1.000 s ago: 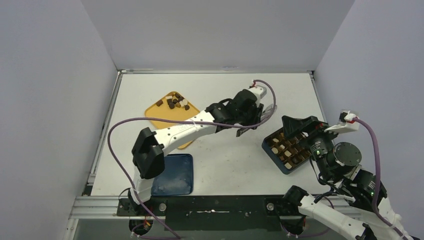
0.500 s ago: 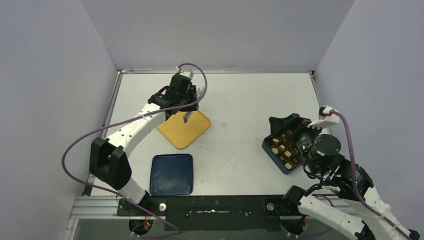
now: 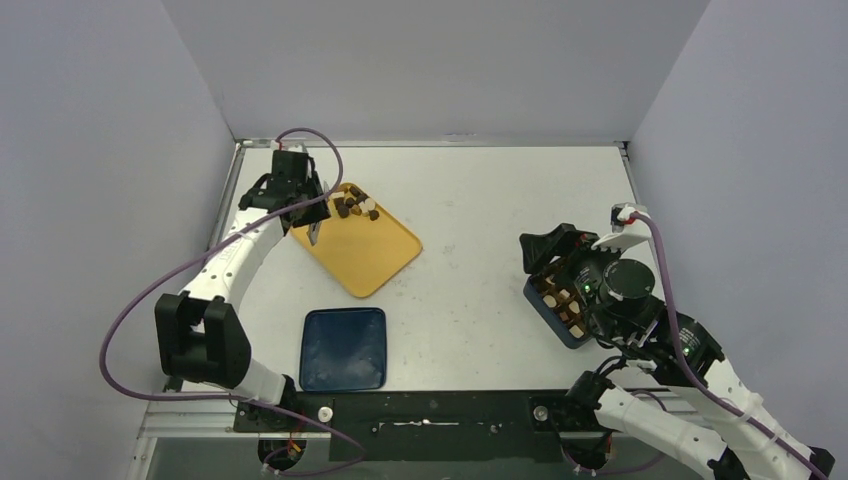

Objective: Pack the chocolate
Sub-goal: Place the fake chocolate in the packing box, then pick up the fake chocolate from the plate.

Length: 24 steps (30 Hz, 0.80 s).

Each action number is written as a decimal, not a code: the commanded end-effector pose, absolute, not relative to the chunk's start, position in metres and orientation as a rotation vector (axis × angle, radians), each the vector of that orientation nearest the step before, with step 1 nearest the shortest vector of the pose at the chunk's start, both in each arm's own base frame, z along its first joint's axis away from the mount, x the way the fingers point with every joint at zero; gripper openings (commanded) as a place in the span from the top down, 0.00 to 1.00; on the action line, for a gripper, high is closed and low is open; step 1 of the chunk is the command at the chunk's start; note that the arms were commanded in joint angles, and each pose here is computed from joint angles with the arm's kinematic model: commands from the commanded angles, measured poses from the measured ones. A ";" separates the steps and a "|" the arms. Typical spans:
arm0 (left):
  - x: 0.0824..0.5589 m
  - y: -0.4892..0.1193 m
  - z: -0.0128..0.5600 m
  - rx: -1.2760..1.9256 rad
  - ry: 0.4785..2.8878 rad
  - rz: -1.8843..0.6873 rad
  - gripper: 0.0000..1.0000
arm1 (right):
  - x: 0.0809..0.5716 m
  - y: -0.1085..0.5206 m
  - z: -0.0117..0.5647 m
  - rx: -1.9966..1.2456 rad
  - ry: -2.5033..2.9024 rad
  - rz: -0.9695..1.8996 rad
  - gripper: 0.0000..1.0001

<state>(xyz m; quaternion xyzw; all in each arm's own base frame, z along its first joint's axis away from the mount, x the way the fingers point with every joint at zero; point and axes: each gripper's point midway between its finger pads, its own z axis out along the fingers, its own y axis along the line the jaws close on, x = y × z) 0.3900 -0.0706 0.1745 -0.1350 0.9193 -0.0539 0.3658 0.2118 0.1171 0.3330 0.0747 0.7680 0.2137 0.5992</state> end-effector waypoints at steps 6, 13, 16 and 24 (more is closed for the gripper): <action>0.405 -0.045 0.159 -0.365 2.384 -0.030 0.66 | 0.220 0.130 0.350 0.170 1.719 0.556 0.00; 0.422 -0.030 0.151 -0.397 2.396 0.028 0.64 | 0.227 0.141 0.355 0.125 1.712 0.557 0.00; 0.427 -0.033 0.145 -0.392 2.406 0.018 0.64 | 0.229 0.145 0.358 0.109 1.705 0.558 0.00; 0.434 -0.039 0.134 -0.367 2.433 -0.013 0.64 | 0.235 0.150 0.361 0.090 1.693 0.550 0.00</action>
